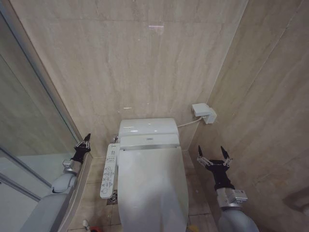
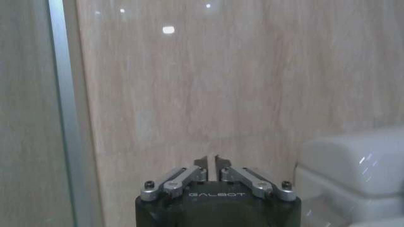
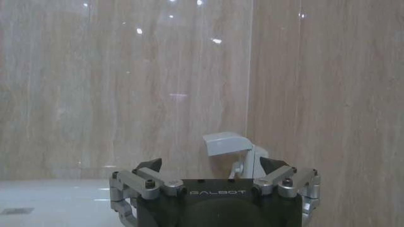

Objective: Open the toilet lid, clean the toilet bowl with a toilet brush, close the toilet lid, and flush.

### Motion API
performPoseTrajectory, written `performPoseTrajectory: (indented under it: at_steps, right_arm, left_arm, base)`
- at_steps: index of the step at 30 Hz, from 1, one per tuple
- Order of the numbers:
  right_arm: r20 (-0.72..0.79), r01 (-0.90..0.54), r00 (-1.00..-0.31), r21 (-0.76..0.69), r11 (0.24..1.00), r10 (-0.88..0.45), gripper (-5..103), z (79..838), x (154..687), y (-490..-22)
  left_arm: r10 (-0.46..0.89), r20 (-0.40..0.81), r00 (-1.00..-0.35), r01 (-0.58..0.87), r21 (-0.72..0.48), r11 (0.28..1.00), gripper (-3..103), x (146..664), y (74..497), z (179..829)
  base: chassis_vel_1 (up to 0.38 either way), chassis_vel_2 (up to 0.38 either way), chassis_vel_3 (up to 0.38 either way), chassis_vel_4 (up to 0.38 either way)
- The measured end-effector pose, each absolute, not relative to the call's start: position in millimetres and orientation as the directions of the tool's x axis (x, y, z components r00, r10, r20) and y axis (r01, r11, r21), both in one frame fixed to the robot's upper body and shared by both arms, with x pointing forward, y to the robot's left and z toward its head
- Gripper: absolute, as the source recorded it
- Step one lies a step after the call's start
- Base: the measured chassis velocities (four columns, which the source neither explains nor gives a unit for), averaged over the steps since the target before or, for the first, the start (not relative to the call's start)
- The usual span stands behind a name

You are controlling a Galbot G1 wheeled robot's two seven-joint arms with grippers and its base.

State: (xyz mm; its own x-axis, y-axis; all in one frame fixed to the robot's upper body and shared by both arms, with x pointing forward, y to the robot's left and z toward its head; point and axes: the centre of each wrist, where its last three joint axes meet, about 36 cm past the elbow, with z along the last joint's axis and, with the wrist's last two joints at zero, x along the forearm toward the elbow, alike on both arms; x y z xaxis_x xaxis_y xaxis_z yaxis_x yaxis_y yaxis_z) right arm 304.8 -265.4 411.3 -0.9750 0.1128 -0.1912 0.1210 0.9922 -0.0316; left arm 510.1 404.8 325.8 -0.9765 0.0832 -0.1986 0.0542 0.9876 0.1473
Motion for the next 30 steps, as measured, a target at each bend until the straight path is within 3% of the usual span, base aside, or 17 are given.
performPoseTrajectory:
  at_steps: [4, 5, 10, 11, 18, 19, 25, 26, 30]
  right_arm:
    - [-0.191, 0.121, -0.975, -0.032, 0.992, 0.113, 100, 411.3, 304.8, -265.3]
    - [-0.191, 0.121, -0.975, -0.032, 0.992, 0.113, 100, 411.3, 304.8, -265.4]
    - [-0.191, 0.121, -0.975, -0.032, 0.992, 0.113, 100, 411.3, 304.8, -265.4]
    - [-0.191, 0.121, -0.975, -0.032, 0.992, 0.113, 100, 411.3, 304.8, -265.4]
    - [-0.191, 0.121, -0.975, -0.032, 0.992, 0.113, 100, 411.3, 304.8, -265.4]
    - [-0.191, 0.121, -0.975, -0.032, 0.992, 0.113, 100, 411.3, 304.8, -265.3]
    - [-0.191, 0.121, -0.975, -0.032, 0.992, 0.113, 100, 411.3, 304.8, -265.4]
    - [-0.191, 0.121, -0.975, -0.032, 0.992, 0.113, 100, 411.3, 304.8, -265.4]
    - [-0.191, 0.121, -0.975, -0.032, 0.992, 0.113, 100, 411.3, 304.8, -265.4]
  left_arm:
    - [0.084, -0.226, -0.971, 0.057, 0.124, 0.991, -3, 497.3, 389.8, 338.1]
    - [0.081, -0.232, -0.969, 0.055, 0.115, 0.992, 22, 491.4, 385.2, 344.0]
    - [0.084, -0.26, -0.962, 0.059, 0.1, 0.993, 22, 467.0, 374.6, 367.0]
    - [0.082, -0.263, -0.961, 0.058, 0.097, 0.994, 49, 462.2, 373.0, 370.1]
    - [0.026, -0.277, -0.961, 0.009, 0.064, 0.998, 49, 425.4, 365.9, 388.5]
    - [0.014, -0.28, -0.96, -0.003, 0.06, 0.998, 76, 419.5, 365.8, 393.5]
    - [-0.043, -0.292, -0.955, -0.056, 0.034, 0.998, 76, 394.5, 366.7, 408.9]
    - [-0.065, -0.291, -0.955, -0.073, 0.018, 0.997, 99, 385.1, 364.8, 410.5]
    - [-0.102, -0.287, -0.952, -0.103, -0.011, 0.995, 99, 368.4, 359.4, 414.5]
  base:
    - [0.0, 0.0, 0.0, 0.0]
    - [0.0, 0.0, 0.0, 0.0]
    - [0.0, 0.0, 0.0, 0.0]
    - [0.0, 0.0, 0.0, 0.0]
    - [0.0, 0.0, 0.0, 0.0]
    - [0.0, 0.0, 0.0, 0.0]
    - [0.0, 0.0, 0.0, 0.0]
    - [0.0, 0.0, 0.0, 0.0]
    - [0.0, 0.0, 0.0, 0.0]
